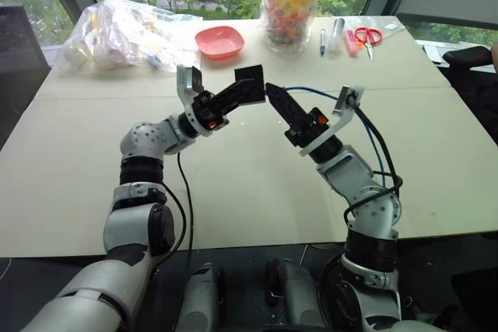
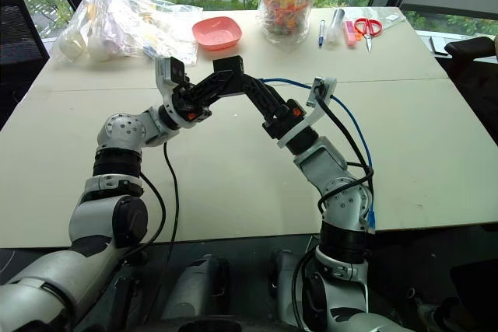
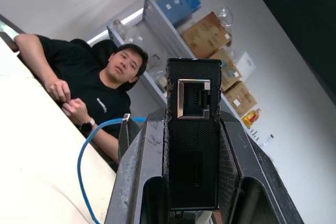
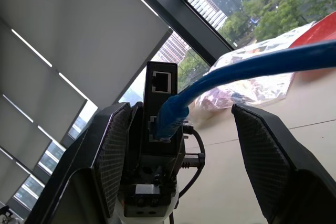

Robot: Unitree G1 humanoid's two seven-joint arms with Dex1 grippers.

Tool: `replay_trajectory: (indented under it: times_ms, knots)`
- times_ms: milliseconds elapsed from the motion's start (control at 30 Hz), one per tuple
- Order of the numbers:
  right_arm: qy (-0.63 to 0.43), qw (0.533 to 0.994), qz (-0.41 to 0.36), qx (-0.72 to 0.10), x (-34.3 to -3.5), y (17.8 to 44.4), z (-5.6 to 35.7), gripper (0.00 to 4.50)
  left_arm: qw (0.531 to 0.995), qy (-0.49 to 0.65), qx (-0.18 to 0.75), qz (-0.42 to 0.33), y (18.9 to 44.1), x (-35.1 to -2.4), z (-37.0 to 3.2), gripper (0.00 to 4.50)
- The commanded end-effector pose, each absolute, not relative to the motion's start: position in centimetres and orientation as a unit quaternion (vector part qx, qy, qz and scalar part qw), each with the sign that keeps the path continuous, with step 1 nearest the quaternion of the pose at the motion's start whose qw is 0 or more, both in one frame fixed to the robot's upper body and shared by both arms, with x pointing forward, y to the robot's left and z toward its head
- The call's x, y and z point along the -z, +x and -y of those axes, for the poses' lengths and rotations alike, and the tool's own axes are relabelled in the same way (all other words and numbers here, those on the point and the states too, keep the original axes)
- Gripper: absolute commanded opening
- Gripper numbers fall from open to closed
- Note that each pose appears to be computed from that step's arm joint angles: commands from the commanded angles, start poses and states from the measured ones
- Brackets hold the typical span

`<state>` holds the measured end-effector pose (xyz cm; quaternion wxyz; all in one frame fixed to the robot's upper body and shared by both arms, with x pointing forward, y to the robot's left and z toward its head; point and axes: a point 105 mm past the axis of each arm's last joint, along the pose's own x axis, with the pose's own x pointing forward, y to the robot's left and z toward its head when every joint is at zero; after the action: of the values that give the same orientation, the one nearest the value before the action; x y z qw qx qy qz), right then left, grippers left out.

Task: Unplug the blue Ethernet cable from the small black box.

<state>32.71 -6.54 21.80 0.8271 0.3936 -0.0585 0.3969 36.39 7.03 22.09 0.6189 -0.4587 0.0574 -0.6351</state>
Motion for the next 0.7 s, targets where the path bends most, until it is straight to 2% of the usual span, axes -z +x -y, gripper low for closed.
replay_trajectory:
  times_ms: [33,67,167,300,567,700]
  knots:
    - [0.391,0.823,0.071,-0.405,-22.39,32.45,6.28,3.2,0.615,-0.447,0.649,-0.043,35.99,-23.11,-6.88,0.52]
    - [0.392,0.823,0.07,-0.405,-22.34,32.46,6.22,3.2,0.616,-0.445,0.649,-0.043,35.99,-23.07,-6.83,0.52]
    - [0.396,0.822,0.07,-0.403,-22.25,32.52,6.09,2.38,0.616,-0.446,0.648,-0.042,35.98,-23.14,-6.86,0.52]
    - [0.41,0.812,0.078,-0.407,-22.61,32.42,6.07,0.41,0.617,-0.446,0.648,-0.042,35.96,-23.15,-6.89,0.52]
    - [0.451,0.785,0.09,-0.414,-23.2,32.0,6.04,0.4,0.617,-0.45,0.644,-0.04,35.98,-23.21,-6.92,0.52]
    - [0.441,0.792,0.078,-0.415,-22.67,31.94,5.69,0.4,0.617,-0.451,0.644,-0.039,36.01,-23.28,-6.9,0.52]
